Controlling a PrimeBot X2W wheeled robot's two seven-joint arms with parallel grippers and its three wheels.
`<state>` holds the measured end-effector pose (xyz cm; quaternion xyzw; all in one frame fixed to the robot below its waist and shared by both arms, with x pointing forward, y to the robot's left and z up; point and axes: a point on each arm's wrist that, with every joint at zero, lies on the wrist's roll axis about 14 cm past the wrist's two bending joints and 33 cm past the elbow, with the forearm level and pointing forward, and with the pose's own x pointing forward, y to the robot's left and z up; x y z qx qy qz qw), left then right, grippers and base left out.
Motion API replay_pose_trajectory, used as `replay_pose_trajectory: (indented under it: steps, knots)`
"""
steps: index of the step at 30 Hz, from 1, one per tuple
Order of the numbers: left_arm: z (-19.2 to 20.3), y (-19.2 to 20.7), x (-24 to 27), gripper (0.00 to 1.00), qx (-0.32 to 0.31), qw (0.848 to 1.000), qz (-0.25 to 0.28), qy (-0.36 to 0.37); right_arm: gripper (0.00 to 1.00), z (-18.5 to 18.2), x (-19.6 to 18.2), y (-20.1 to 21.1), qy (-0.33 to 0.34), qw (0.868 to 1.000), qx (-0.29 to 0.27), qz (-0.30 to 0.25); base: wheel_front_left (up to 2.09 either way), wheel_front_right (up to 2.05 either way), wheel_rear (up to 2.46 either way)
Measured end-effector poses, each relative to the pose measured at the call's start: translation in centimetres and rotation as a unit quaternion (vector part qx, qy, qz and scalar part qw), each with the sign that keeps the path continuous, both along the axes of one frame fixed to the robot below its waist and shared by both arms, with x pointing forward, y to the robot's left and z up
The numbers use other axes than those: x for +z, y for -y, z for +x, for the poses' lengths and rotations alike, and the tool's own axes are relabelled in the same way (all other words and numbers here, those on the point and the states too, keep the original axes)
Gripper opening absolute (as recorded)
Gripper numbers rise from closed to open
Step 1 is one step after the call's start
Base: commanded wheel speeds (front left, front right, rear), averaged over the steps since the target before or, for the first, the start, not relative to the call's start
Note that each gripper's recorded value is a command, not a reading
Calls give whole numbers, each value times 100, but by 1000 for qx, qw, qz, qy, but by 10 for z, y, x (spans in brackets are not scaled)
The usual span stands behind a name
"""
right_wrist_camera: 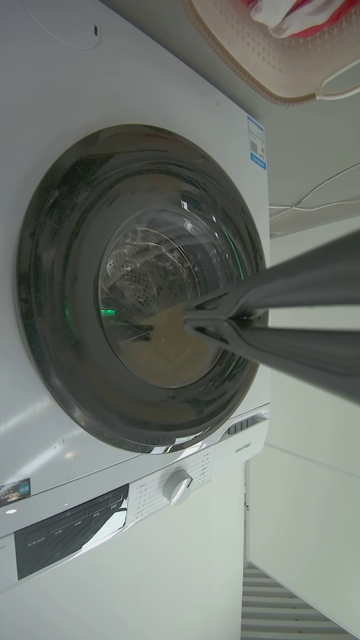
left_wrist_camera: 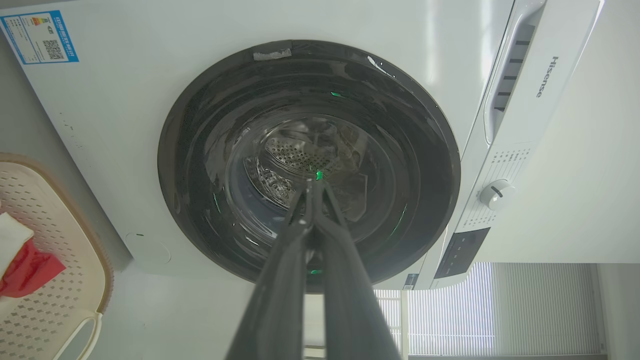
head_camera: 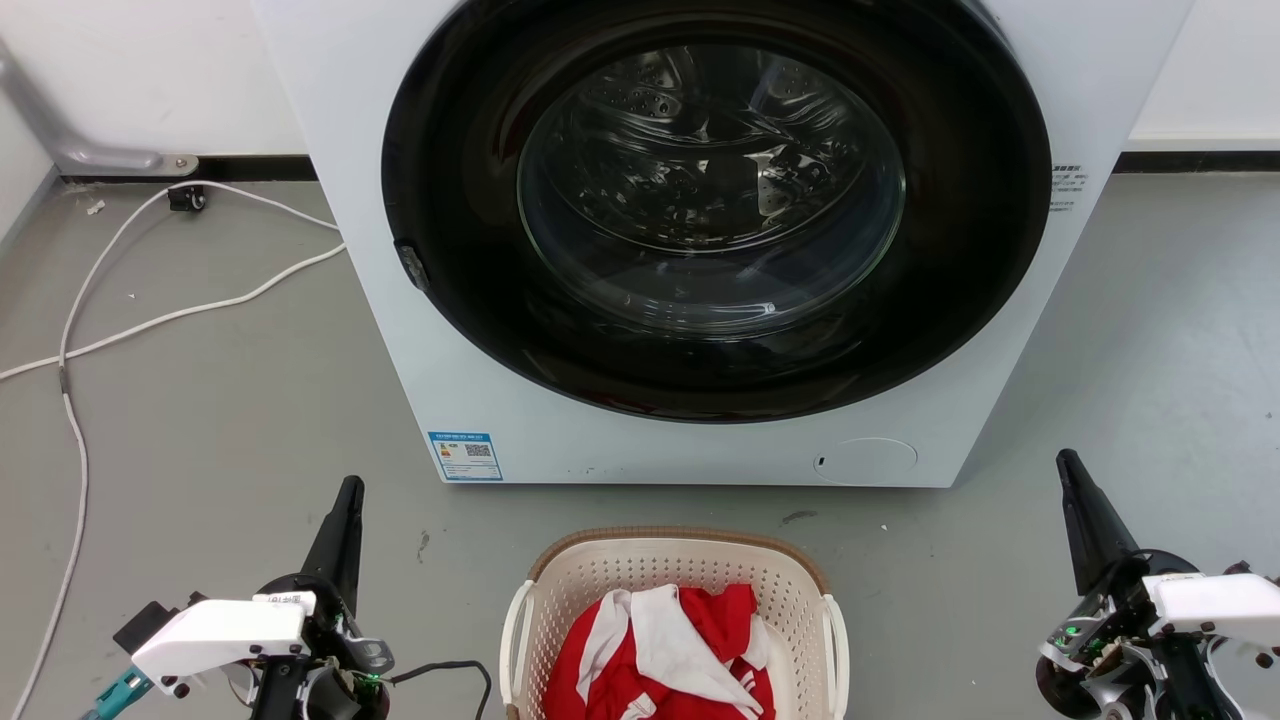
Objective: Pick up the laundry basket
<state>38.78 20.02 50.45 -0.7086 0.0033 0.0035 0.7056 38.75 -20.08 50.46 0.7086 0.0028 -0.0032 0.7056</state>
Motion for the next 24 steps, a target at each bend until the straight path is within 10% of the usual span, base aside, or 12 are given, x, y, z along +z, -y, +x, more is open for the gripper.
replay_pose_trajectory:
  steps: [11, 12, 24]
  knots:
    - [0, 0, 0, 0, 0, 1000, 0, 0, 0, 0, 0, 0, 0, 1000, 1, 0, 0, 0, 0]
    - [-1, 0, -4, 100, 0, 1000, -1, -5, 100, -1, -4, 0, -5, 1000, 1, 1, 0, 0, 0]
    - [-16, 0, -29, 100, 14, 999, 1, -44, 100, -17, -32, -4, -47, 999, -6, -1, 0, 0, 0]
